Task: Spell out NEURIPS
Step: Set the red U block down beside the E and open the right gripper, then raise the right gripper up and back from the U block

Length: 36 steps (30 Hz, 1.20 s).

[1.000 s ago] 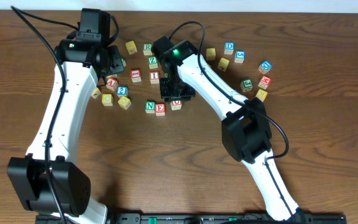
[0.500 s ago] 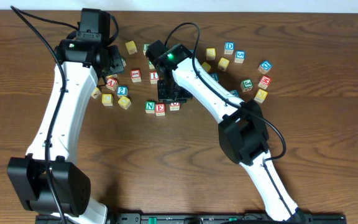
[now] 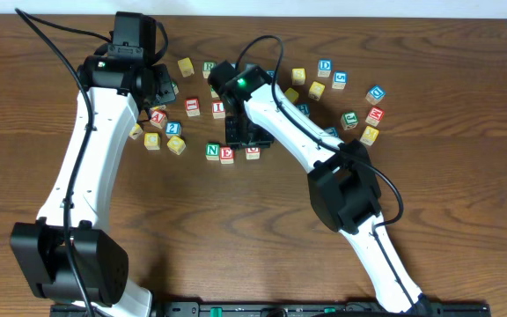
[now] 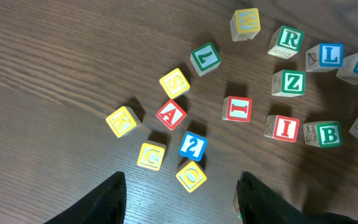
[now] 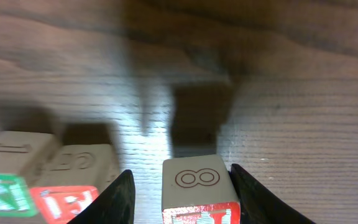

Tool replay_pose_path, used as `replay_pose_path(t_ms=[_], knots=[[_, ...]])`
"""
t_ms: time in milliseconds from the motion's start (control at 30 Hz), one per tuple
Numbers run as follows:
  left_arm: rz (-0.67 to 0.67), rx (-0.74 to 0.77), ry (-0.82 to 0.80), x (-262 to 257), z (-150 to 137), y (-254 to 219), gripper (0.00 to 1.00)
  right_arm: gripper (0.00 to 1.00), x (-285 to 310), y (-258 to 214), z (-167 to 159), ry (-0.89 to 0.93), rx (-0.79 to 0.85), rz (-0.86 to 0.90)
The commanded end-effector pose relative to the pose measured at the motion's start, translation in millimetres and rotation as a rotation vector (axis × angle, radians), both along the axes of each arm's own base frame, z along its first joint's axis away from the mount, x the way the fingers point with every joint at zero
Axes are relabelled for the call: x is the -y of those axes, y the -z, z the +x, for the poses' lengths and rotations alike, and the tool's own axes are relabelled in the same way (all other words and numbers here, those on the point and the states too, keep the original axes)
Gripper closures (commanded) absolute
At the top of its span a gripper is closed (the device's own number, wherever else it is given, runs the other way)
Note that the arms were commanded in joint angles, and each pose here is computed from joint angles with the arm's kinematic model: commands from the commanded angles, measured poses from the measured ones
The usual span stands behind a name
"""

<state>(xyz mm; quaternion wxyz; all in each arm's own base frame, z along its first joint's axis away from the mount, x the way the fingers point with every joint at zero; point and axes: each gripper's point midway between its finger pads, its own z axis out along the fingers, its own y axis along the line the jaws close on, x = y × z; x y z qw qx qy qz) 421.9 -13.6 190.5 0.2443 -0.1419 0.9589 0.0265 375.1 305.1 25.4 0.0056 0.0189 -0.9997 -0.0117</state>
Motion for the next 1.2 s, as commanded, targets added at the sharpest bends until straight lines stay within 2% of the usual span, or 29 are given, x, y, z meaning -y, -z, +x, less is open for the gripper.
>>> replay_pose_path(t_ms=[0, 233, 400, 600, 933, 1167], knots=[[0.016, 0.019, 0.002, -3, 4, -7, 0.44, 0.57, 1, 1, -4, 0.01, 0.007, -0.014], [0.015, 0.019, 0.002, -3, 4, -7, 0.43, 0.5, 5, 27, -9, 0.009, -0.007, -0.026], [0.015, 0.02, 0.002, -3, 4, -7, 0.43, 0.5, 9, 36, -14, 0.008, -0.023, -0.039], [0.015, 0.02, 0.002, -3, 4, -7, 0.44, 0.49, 10, 34, -5, 0.001, -0.003, -0.024], [0.015, 0.028, 0.002, -3, 5, -8, 0.43, 0.48, -6, -18, 34, -0.112, 0.069, 0.171], [0.015, 0.026, 0.002, -3, 5, -8, 0.44, 0.5, 10, -52, 44, -0.092, 0.088, 0.176]])
